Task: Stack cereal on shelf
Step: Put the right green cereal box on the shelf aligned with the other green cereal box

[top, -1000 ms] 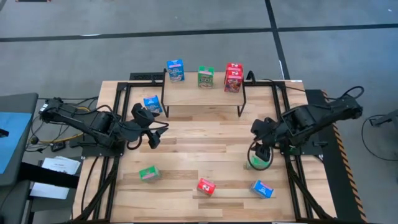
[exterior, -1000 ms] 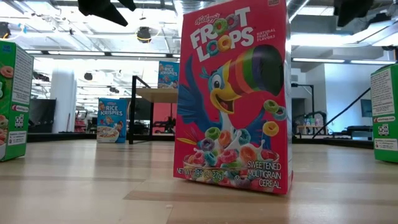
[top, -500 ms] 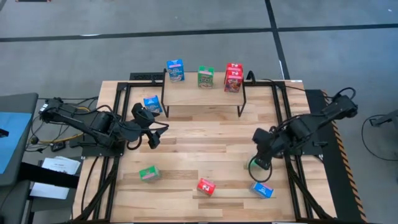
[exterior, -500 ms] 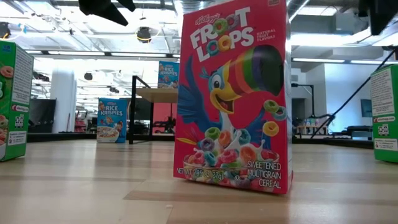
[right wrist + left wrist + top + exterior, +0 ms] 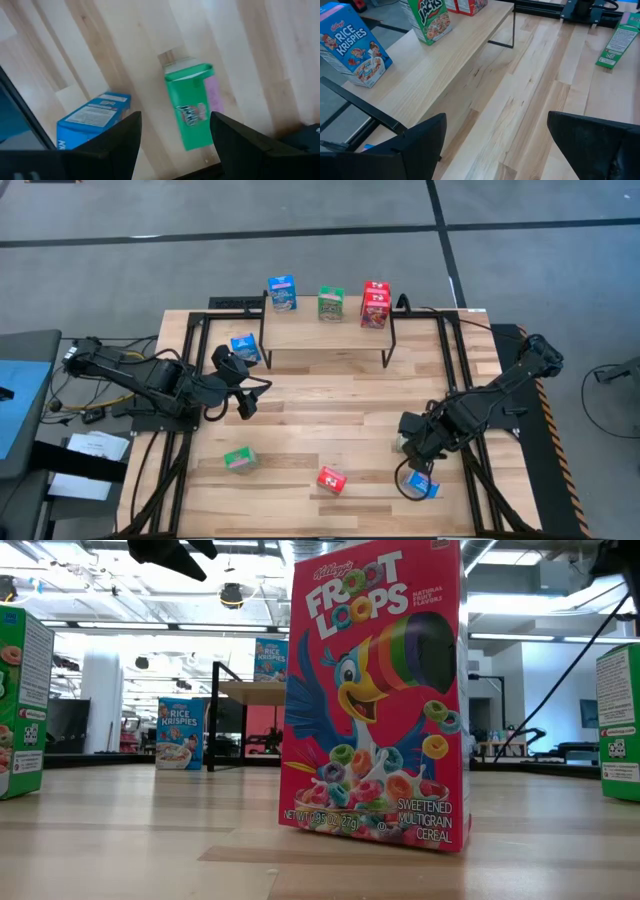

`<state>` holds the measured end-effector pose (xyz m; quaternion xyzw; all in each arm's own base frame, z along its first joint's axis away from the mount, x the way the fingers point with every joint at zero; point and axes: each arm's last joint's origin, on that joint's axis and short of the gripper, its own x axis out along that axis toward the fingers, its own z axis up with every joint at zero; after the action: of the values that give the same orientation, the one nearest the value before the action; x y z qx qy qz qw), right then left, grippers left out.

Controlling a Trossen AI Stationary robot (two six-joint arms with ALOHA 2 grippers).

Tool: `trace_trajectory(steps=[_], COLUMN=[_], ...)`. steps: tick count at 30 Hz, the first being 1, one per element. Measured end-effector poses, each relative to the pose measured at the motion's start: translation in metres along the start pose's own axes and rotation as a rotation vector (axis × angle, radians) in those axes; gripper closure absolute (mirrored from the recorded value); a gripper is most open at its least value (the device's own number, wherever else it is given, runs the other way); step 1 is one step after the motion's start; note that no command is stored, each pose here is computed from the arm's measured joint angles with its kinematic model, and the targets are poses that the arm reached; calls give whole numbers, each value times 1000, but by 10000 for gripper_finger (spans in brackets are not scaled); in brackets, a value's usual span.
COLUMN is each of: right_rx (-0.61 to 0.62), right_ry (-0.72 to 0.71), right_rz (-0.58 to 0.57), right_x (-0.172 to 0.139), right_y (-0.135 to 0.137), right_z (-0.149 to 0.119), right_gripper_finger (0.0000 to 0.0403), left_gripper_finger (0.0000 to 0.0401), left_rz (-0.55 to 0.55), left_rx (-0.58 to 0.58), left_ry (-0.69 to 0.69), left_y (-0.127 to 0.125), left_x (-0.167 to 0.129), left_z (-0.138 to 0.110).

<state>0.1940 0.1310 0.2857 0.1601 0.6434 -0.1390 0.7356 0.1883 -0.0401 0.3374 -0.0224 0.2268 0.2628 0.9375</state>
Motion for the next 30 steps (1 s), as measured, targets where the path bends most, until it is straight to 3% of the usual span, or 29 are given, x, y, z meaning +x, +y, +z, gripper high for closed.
trace_trajectory(steps=[10, 30], right_rx=[-66, -203], right_ry=[4, -131], right_rz=[53, -51], right_x=[1, 0], right_y=[13, 12], right_z=[-11, -12], right_gripper_finger=[143, 143], left_gripper_finger=[65, 65], left_rz=[0, -1], left_rx=[-3, -6], left_ry=[0, 0], left_y=[0, 0], left_x=[0, 0], left_z=[0, 0])
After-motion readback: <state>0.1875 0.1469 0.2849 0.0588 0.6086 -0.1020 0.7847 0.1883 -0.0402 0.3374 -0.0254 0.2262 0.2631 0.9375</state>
